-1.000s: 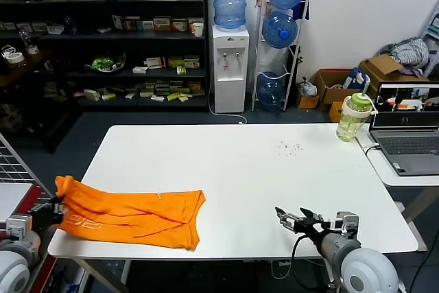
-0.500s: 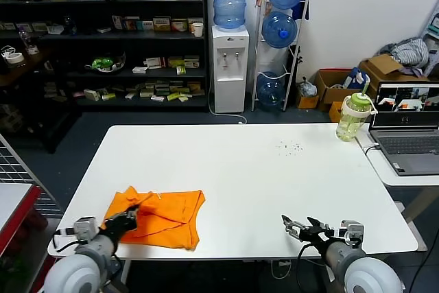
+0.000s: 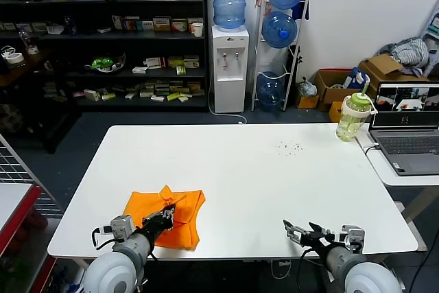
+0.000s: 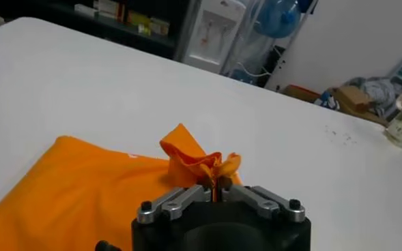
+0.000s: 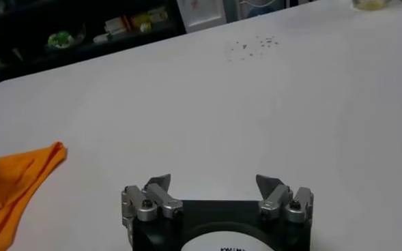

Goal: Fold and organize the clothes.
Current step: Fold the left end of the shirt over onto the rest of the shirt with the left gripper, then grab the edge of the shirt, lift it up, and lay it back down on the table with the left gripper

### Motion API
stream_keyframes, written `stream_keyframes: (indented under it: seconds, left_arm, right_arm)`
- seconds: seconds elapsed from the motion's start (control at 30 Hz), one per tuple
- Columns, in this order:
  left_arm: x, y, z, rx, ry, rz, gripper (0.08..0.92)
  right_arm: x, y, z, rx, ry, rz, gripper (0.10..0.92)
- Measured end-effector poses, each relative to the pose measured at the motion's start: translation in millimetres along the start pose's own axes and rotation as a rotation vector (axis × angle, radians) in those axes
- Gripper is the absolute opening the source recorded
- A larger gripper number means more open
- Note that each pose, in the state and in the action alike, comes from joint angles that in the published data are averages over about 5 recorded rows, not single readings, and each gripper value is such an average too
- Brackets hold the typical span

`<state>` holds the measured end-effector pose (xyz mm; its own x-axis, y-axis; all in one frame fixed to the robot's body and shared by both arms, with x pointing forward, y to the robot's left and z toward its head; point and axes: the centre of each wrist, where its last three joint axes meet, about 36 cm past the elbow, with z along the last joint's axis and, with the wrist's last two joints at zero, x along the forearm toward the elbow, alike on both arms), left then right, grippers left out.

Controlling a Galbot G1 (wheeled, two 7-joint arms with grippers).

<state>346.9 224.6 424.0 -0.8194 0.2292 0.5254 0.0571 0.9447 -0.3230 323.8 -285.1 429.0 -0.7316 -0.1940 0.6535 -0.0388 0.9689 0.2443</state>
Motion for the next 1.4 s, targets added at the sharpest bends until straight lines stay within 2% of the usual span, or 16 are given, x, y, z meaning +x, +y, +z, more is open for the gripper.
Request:
stream_keyframes:
  seconds: [0.47,0.63,0.77,0.9,1.13,1.4]
  left_arm:
    - [12.5,-8.4,-8.7,-0.009,-0.021,0.033,0.548]
    - [21.2,9.5,-15.0,-0.031,-0.019,0.008,0.695]
    - [26.0,41.5,-23.5,-0.059,-0.005,-0.029,0.792]
    - [25.8,84.4,-36.0,-0.097,0.024,-0.044,0.820]
    - [20.4,156.5,-60.7,-0.136,0.114,-0.030,0.823]
    - [15.8,202.5,-78.0,-0.135,0.185,0.007,0.823]
  right_arm:
    - [-5.0,0.9,-0.2,0.004,0.008,-0.014,0.823]
    - [-5.8,1.2,-1.4,0.006,0.007,-0.024,0.823]
    - [-5.7,1.1,-2.7,0.008,0.003,-0.033,0.823]
    - [-6.0,0.9,-2.1,0.004,0.001,-0.041,0.823]
    - [-7.2,-2.6,-0.2,-0.001,0.001,-0.041,0.823]
    - [-7.3,-4.5,0.7,-0.004,0.002,-0.038,0.823]
